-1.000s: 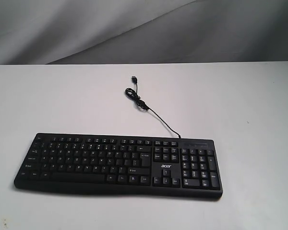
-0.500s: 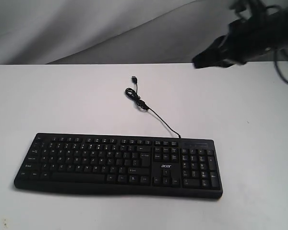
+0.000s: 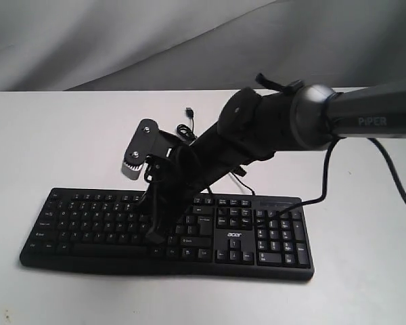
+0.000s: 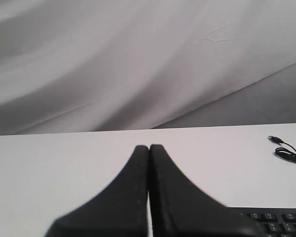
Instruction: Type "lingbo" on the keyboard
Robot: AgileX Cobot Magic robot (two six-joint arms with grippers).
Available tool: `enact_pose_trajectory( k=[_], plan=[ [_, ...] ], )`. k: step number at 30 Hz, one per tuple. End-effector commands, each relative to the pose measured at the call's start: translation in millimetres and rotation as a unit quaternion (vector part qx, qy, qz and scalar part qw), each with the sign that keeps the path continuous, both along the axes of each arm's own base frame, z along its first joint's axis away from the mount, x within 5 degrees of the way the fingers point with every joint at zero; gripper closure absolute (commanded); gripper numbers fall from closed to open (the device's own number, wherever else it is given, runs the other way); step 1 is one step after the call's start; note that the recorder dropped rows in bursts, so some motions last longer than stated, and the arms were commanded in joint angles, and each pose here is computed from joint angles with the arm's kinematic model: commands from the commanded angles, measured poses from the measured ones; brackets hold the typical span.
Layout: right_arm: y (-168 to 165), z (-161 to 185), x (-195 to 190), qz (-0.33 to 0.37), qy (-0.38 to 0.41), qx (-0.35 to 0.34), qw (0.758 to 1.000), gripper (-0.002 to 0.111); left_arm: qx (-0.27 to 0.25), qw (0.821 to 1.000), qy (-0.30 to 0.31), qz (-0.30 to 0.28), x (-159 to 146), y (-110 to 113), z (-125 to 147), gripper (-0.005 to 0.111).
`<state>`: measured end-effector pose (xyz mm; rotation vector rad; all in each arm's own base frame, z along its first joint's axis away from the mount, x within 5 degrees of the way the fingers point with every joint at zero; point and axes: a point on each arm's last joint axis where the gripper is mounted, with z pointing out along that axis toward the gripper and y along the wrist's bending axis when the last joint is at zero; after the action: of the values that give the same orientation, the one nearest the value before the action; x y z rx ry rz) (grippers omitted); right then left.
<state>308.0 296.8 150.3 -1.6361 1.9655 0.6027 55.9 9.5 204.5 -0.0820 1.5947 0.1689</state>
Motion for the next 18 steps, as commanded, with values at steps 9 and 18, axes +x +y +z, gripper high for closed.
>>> enact_pose_trajectory(
  k=[9,18],
  plan=[
    [0.0,-5.1,-1.6,0.003,-0.006,-0.028,1.000,0.108,0.000,1.000,-0.004,-0.004,-0.1,-0.5,-0.7,0.106],
    [1.8,-18.7,-3.7,0.023,0.004,-0.039,0.999,0.108,0.000,1.000,-0.004,-0.004,-0.1,-0.5,-0.7,0.106]
  ],
)
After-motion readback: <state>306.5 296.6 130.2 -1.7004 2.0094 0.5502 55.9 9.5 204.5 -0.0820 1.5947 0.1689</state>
